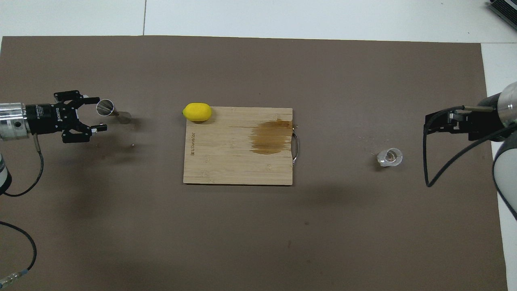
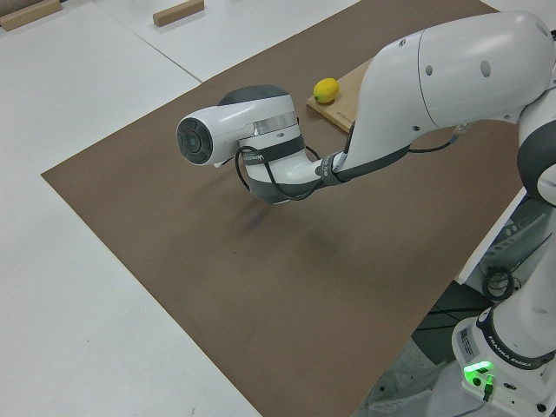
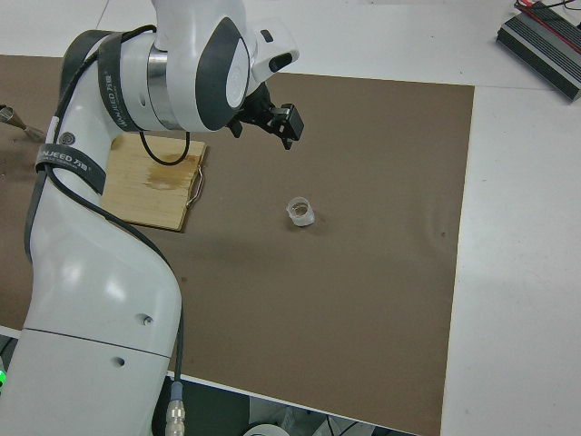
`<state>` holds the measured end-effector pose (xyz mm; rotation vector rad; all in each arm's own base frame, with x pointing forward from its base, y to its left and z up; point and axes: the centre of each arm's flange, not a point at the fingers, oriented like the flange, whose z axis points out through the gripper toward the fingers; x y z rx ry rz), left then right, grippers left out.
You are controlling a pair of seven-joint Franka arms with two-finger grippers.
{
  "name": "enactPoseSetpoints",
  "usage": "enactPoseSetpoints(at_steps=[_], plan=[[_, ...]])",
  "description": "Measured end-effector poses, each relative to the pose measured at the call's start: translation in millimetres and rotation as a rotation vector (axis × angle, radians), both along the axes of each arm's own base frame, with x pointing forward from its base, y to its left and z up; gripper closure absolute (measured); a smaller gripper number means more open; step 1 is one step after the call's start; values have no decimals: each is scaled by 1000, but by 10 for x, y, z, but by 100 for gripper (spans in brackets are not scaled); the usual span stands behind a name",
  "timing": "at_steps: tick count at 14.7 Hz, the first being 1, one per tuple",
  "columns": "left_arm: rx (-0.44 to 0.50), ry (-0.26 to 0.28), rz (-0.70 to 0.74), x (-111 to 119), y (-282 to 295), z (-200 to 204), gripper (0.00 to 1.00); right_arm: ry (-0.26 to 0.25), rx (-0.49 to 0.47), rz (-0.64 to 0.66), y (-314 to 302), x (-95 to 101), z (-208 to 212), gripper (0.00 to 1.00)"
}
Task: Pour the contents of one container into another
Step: 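Advance the open left gripper around the small metal cup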
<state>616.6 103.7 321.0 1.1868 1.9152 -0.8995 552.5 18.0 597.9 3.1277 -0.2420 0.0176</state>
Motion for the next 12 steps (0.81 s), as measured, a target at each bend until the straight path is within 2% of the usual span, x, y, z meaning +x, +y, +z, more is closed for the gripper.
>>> enactPoseSetpoints(at_steps=[6,9,10,11,12], plan=[[4,-40,-9,-47,-41,-37,3,1,0,0,0,-1,-2,0],[12,-75,-36,-78,-59,-75,13,1,0,1,5,-1,-2,0],[13,-82,-43,-88,-64,-90,22,1,0,2,12,-1,-2,0],[14,-85,-47,-96,-68,-101,22,1,0,4,23,-2,-2,0],[15,-90,-50,-101,-71,-104,27,1,0,8,46,-2,-3,0]])
